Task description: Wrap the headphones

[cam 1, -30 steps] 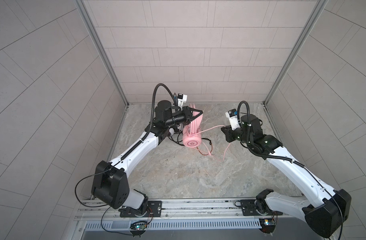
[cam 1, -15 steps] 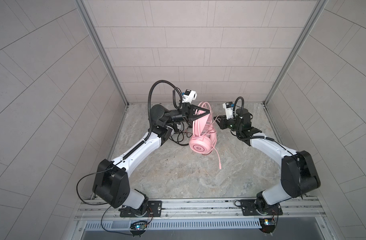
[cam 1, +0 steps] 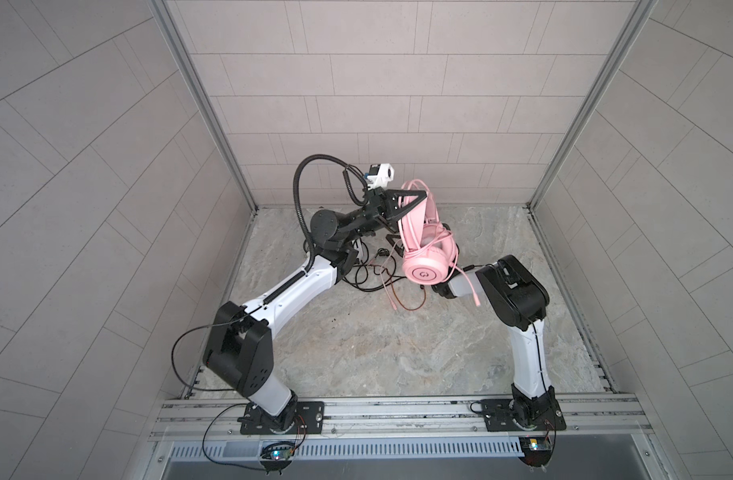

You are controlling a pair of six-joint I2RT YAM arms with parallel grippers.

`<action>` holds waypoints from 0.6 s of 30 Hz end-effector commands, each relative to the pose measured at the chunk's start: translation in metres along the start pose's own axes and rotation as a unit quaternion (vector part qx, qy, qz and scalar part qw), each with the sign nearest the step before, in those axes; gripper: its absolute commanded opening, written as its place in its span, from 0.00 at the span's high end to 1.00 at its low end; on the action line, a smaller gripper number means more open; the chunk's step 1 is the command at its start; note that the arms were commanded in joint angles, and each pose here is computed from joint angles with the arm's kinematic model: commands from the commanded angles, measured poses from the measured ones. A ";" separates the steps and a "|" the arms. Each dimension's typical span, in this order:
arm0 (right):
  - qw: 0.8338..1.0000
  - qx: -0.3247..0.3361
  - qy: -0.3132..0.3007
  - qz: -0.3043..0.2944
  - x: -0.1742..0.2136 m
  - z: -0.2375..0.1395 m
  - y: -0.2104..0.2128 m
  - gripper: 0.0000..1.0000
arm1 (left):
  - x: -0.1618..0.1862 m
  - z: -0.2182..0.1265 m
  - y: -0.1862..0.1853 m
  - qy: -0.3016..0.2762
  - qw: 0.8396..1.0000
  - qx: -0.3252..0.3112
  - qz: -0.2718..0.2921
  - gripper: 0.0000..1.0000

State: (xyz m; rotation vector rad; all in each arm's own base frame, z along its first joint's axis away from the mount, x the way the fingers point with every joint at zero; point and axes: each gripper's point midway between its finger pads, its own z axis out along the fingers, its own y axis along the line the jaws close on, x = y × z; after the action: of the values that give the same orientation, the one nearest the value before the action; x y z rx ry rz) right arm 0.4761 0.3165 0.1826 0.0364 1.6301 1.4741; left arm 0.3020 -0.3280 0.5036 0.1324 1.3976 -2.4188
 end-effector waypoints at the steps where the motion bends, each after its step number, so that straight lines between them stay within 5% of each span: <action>1: 0.997 -0.058 -0.043 0.022 -0.004 0.012 0.035 0.78 | -0.006 0.013 -0.049 -0.026 0.993 0.091 0.064 1.00; 5: 0.999 -0.041 -0.027 0.024 0.014 0.007 0.026 0.74 | -0.014 0.016 -0.047 -0.030 0.994 0.080 0.070 1.00; 18: 0.987 0.154 0.008 0.034 0.010 -0.135 -0.069 0.62 | -0.034 0.006 -0.049 -0.059 0.992 0.063 0.090 1.00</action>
State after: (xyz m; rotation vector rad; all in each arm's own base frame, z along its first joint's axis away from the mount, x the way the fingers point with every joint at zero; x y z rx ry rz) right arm 0.4350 0.1996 0.1013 0.3222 1.8529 1.2671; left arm 0.3463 -0.3253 0.5006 0.0093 1.3516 -2.3297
